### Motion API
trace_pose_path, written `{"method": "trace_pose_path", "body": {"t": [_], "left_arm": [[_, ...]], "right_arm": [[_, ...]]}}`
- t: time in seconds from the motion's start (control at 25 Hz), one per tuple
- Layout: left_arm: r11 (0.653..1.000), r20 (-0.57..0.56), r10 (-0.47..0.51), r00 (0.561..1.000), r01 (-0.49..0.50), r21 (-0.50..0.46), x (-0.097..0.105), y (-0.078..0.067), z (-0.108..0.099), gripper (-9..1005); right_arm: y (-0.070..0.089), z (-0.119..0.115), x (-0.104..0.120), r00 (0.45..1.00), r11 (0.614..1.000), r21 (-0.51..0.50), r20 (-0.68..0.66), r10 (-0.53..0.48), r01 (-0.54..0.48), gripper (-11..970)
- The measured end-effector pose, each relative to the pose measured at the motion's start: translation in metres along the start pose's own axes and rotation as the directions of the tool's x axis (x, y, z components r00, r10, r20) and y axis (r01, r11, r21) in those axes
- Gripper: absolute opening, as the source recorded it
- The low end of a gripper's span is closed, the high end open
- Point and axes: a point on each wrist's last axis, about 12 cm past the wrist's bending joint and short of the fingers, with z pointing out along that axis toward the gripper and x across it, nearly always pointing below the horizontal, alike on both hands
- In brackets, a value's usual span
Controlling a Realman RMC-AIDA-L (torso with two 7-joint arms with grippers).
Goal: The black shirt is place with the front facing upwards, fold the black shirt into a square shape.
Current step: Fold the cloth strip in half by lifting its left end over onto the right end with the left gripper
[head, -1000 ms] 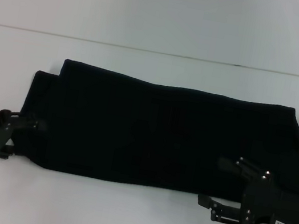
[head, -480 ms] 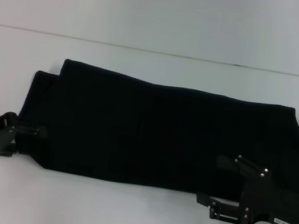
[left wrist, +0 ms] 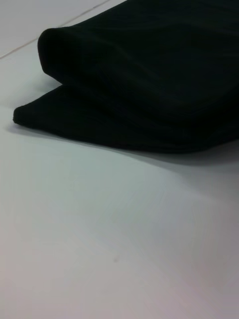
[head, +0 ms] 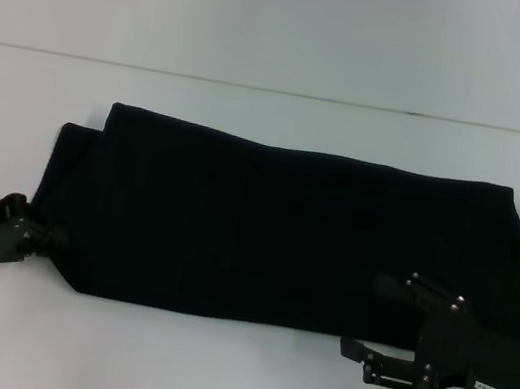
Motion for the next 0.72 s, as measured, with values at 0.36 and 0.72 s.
{"method": "trace_pose_path", "body": {"t": [0.36, 0.72], "left_arm": [[1.000, 0.005, 0.014, 1.000, -0.014, 0.002, -0.0004, -0.0005, 0.0006, 142], [0.999, 0.029, 0.014, 0.999, -0.015, 0.032, 0.0013, 0.0026, -0.0021, 55]], "right_arm": [[-0.0008, 0.0028, 0.0062, 0.999, 1.000, 0.013, -0.047, 0.005, -0.004, 947], [-0.0003, 0.0012, 0.0074, 0.999, 1.000, 0.024, -0.044, 0.012, -0.011, 948]]}}
